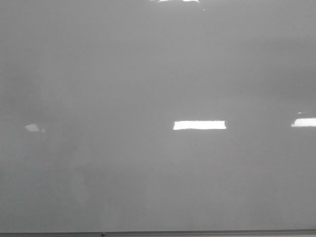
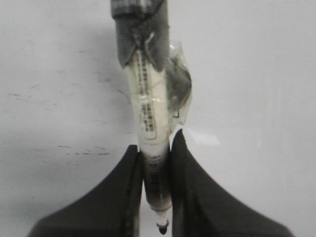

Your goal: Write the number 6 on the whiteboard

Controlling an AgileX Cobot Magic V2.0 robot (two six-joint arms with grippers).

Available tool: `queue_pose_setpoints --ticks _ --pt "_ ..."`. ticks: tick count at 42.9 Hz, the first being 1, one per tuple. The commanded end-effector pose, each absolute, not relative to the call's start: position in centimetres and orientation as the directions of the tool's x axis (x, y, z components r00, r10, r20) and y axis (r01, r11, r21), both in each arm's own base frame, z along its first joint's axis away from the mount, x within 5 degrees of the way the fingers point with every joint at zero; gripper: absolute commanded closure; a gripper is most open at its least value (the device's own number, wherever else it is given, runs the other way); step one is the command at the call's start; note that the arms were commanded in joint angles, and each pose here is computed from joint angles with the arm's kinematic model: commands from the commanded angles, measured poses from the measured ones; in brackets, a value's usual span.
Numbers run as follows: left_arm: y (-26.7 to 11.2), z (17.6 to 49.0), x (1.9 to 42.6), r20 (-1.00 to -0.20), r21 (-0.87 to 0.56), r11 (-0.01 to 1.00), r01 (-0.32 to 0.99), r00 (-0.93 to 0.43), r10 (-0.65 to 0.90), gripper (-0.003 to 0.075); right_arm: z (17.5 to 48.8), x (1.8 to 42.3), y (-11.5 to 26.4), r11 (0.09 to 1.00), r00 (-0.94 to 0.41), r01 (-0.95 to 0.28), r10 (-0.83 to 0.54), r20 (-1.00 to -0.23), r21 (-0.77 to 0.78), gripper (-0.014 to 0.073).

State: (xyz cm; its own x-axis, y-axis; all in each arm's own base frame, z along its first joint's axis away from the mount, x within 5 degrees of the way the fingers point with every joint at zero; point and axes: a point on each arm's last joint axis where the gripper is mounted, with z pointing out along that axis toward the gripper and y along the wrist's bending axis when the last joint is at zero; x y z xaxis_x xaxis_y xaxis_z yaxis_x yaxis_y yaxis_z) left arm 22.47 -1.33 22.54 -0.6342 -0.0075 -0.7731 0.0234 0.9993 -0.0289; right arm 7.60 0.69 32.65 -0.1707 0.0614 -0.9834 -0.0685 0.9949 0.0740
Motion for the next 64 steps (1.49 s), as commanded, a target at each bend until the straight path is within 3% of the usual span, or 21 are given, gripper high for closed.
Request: queue_pose_setpoints --ticks 1,7,12,15,18,22,28,36,46,55,64 --pt "-3.1 26.2 22.3 -0.763 0.038 0.991 0.126 -0.637 0.11 0.0722 34.2 8.4 0.8 0.994 -0.172 -0.08 0.057 -0.983 0.071 -0.0028" --pt "-6.8 28.5 21.2 -0.6 0.148 0.914 0.377 -0.701 0.386 0.0722 34.1 10.1 1.7 0.985 -0.317 -0.171 -0.028 -0.948 0.028 -0.0028" --pt "-10.5 30.6 20.2 -0.581 0.254 0.748 0.614 -0.521 0.625 0.0722 33.8 11.9 3.6 0.942 -0.418 -0.335 -0.127 -0.9 0.023 -0.0028" --pt "-12.9 31.2 19.2 -0.567 0.347 0.572 0.743 -0.319 0.759 0.0722 33.7 12.7 5.2 0.888 -0.44 -0.458 -0.197 -0.876 0.03 -0.0028" --pt "-15.1 31.5 17.8 -0.563 0.401 0.429 0.809 -0.152 0.812 0.0722 33.9 13.0 6.9 0.814 -0.415 -0.581 -0.267 -0.87 0.027 -0.0028" --pt "-17.4 31.7 15.7 -0.562 0.429 0.293 0.854 -0.001 0.827 0.0722 34.4 13.0 9.1 0.668 -0.286 -0.741 -0.402 -0.87 -0.066 -0.0028" --pt "-19.4 31.8 13.5 -0.56 0.449 0.17 0.877 0.128 0.819 0.0722 35.1 12.6 11.5 0.496 -0.122 -0.853 -0.492 -0.862 -0.163 -0.0028" --pt "-20.6 32.0 12.0 -0.581 0.465 0.111 0.878 0.209 0.787 0.0722 35.2 12.6 14.2 0.372 -0.081 -0.916 -0.532 -0.843 -0.147 -0.0028" --pt "-20.7 32.0 11.8 -0.579 0.47 0.1 0.877 0.221 0.785 0.0722 35.0 14.0 17.4 0.285 -0.082 -0.953 -0.58 -0.811 -0.107 -0.001" --pt "-20.6 32.0 11.8 -0.571 0.471 0.096 0.877 0.221 0.791 0.0722 34.8 15.4 19.5 0.19 -0.113 -0.982 -0.665 -0.739 -0.021 0.0185" --pt "-20.6 32.0 11.8 -0.571 0.471 0.096 0.877 0.221 0.791 0.0722 34.5 16.0 20.1 0.155 -0.118 -0.988 -0.706 -0.698 0.01 0.0351"
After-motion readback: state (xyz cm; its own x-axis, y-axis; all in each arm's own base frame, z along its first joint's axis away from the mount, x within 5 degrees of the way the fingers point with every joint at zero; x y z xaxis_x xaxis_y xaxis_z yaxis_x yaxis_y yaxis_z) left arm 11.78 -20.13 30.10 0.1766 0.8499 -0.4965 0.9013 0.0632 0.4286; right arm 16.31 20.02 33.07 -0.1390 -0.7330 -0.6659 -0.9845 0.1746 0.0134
